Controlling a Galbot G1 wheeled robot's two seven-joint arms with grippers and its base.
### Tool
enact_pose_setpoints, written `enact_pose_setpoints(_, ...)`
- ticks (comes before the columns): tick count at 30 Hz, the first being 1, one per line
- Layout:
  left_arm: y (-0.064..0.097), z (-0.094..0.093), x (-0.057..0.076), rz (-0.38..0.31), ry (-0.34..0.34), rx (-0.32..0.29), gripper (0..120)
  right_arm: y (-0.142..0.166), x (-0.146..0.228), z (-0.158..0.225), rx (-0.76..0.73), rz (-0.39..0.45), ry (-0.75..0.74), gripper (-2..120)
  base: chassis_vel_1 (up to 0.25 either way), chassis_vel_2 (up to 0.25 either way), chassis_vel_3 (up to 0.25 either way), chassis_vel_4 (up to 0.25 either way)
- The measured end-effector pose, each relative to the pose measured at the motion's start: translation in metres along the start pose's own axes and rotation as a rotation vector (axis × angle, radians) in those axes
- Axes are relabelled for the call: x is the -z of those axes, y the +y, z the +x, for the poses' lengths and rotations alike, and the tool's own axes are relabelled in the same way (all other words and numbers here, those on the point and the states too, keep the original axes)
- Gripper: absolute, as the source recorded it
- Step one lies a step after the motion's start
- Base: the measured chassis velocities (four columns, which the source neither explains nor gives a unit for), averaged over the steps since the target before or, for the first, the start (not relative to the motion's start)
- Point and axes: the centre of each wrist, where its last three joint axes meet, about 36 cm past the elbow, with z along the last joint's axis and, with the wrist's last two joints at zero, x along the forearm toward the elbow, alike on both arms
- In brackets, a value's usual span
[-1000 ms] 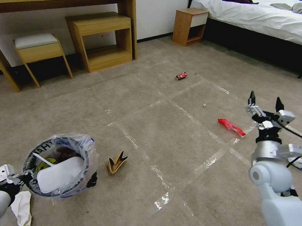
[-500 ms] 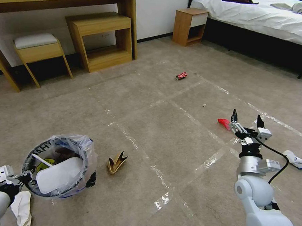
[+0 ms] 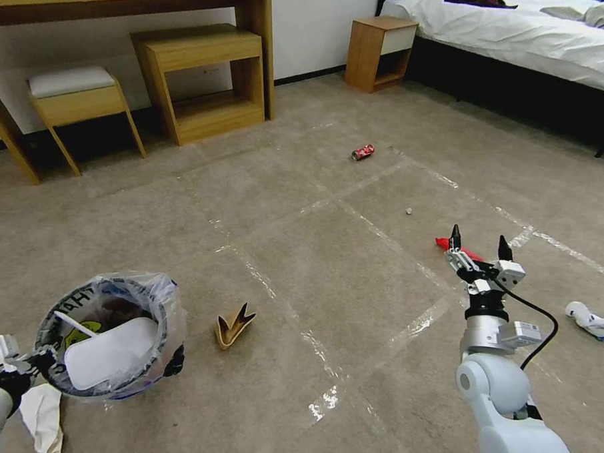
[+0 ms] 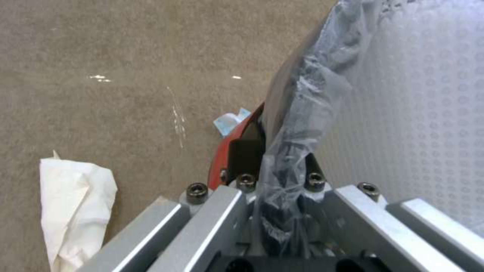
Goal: Pick up the trash bin and place the garbage on the floor into it.
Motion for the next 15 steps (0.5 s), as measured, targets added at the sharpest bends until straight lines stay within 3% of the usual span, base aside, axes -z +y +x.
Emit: enact_pose_setpoints(15, 0.0006, -0.002, 0.001, 0.0, -0.002, -0.003, 1, 0.0032, -0.0013, 0.0006, 0.007, 0.02, 0.01, 96, 0.0, 0.0, 0.0, 0.0)
